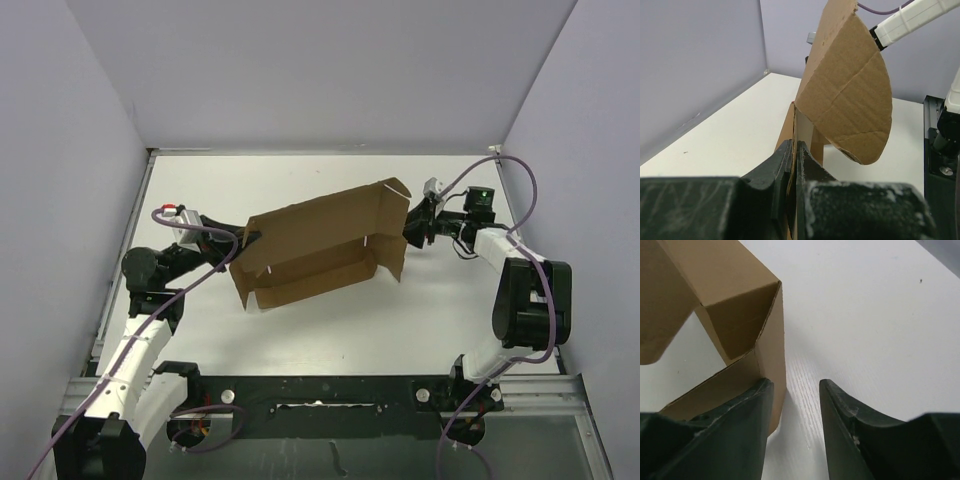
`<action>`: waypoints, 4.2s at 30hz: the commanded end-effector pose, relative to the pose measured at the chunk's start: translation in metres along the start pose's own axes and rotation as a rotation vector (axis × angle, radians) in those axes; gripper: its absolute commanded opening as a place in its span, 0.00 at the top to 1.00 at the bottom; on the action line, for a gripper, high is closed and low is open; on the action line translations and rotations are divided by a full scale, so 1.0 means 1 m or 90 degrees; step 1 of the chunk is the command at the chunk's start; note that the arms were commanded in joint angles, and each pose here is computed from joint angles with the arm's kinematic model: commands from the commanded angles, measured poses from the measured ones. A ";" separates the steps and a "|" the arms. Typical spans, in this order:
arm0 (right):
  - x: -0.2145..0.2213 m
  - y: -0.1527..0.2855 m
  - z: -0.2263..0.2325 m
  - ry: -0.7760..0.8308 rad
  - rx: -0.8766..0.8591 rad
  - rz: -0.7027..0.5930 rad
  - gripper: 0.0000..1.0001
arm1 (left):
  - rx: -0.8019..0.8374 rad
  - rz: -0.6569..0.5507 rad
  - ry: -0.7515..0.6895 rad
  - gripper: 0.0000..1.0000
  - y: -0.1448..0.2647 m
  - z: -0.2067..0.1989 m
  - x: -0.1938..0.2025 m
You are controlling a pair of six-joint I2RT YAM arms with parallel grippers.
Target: Fold the paper box
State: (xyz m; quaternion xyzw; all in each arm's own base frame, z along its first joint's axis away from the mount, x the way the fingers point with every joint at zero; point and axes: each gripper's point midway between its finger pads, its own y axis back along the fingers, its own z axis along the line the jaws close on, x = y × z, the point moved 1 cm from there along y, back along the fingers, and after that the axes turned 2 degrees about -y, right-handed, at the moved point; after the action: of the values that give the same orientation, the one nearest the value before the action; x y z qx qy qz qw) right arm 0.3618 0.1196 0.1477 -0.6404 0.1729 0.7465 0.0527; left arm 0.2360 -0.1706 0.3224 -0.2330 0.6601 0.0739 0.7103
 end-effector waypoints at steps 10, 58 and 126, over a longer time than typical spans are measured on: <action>-0.004 -0.018 0.028 0.137 -0.054 -0.042 0.53 | -0.019 -0.013 0.005 1.00 0.002 0.001 -0.003; 0.007 -0.040 0.070 0.189 -0.121 -0.062 0.49 | -0.038 -0.020 0.027 1.00 0.003 0.005 -0.001; 0.006 -0.089 0.021 0.130 0.016 -0.149 0.52 | -0.106 0.015 0.091 1.00 0.001 0.029 0.008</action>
State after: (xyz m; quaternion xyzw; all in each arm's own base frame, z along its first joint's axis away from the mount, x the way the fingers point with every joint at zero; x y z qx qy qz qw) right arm 0.3592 0.2008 0.1036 -0.6866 0.1357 0.7046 0.1171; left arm 0.2620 -0.1577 0.3080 -0.2999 0.6989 0.1221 0.6377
